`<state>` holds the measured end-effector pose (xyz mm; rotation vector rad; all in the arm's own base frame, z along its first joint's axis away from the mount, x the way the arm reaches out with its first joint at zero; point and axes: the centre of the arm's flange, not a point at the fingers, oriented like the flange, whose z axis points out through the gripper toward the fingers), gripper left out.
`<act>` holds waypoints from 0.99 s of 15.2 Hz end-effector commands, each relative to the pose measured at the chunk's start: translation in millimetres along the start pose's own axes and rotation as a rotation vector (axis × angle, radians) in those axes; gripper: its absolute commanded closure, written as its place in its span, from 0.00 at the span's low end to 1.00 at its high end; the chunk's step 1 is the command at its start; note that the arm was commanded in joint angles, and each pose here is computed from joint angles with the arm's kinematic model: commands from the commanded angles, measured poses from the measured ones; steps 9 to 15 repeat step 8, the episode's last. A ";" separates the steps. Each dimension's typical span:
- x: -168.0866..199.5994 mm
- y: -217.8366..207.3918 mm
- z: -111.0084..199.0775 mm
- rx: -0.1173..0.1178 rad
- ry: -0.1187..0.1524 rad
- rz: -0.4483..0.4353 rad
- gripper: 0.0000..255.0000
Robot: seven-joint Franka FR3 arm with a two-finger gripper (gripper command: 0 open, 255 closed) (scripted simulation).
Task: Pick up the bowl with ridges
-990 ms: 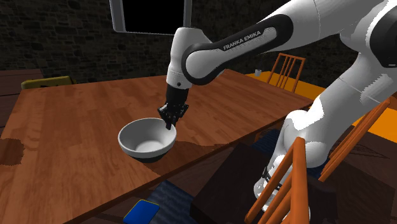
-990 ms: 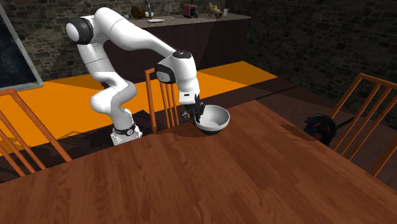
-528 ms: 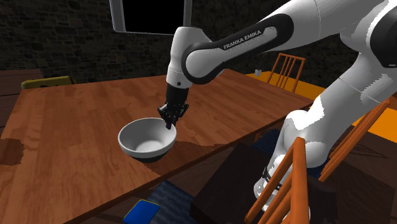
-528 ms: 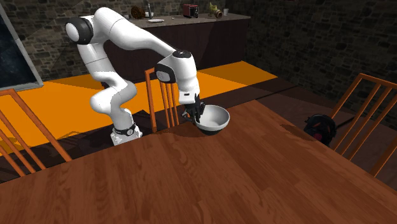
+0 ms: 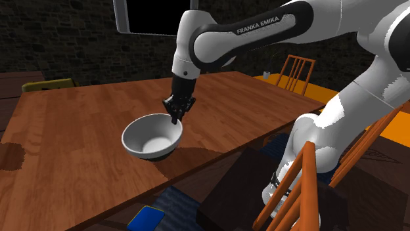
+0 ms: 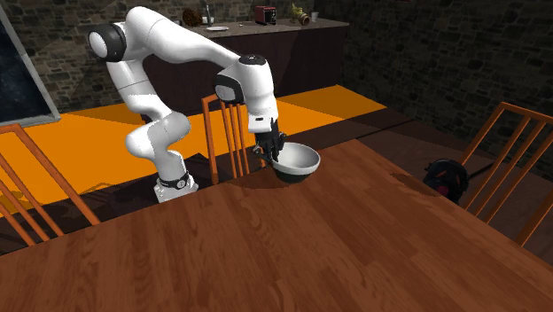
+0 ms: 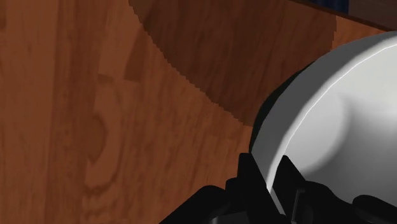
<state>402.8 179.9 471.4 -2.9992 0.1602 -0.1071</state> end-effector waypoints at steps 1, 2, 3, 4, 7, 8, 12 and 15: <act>0.8 -2.1 -10.7 0.000 0.000 0.000 1.00; 1.1 -2.8 -15.9 0.000 0.000 0.000 1.00; 1.4 -3.6 -21.1 0.000 0.000 0.000 1.00; 1.8 -4.3 -26.4 0.000 0.000 0.000 1.00; 2.4 -5.8 -37.6 0.000 0.000 0.000 1.00; 2.5 -5.9 -37.6 0.000 0.000 0.000 1.00; 2.5 -5.9 -37.6 0.000 0.000 0.000 1.00; 2.5 -5.9 -37.6 0.000 0.000 0.000 1.00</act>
